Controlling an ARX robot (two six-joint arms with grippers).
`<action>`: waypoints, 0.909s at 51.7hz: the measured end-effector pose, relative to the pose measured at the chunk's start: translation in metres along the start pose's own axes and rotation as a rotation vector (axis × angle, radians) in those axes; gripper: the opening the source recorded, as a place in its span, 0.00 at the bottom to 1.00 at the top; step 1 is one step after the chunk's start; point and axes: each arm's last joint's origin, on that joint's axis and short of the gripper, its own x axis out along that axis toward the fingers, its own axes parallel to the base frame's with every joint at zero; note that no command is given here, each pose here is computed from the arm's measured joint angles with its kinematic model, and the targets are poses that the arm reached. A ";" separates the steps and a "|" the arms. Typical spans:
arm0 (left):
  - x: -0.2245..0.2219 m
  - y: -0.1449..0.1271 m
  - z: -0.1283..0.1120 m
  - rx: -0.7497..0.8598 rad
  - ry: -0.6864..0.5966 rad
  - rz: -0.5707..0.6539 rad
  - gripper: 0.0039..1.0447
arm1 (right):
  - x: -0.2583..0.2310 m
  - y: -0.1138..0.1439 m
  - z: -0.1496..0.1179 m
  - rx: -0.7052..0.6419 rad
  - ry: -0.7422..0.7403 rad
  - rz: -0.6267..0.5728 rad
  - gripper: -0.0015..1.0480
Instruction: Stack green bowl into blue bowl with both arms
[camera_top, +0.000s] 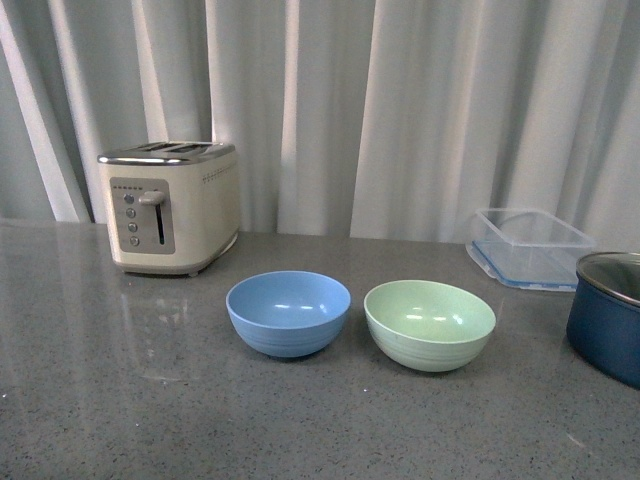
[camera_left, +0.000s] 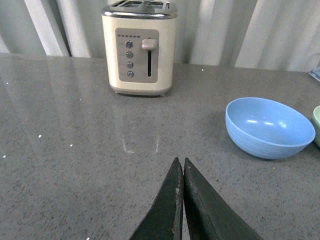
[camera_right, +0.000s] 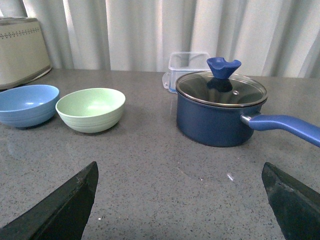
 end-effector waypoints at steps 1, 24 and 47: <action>-0.004 0.001 -0.002 0.000 0.000 0.002 0.03 | 0.000 0.000 0.000 0.000 0.000 0.000 0.90; -0.056 0.019 -0.021 0.000 0.002 0.003 0.03 | 0.000 0.000 0.000 0.000 0.000 0.000 0.90; -0.081 0.019 -0.025 0.000 -0.022 0.003 0.03 | 0.000 0.000 0.000 0.000 0.000 0.000 0.90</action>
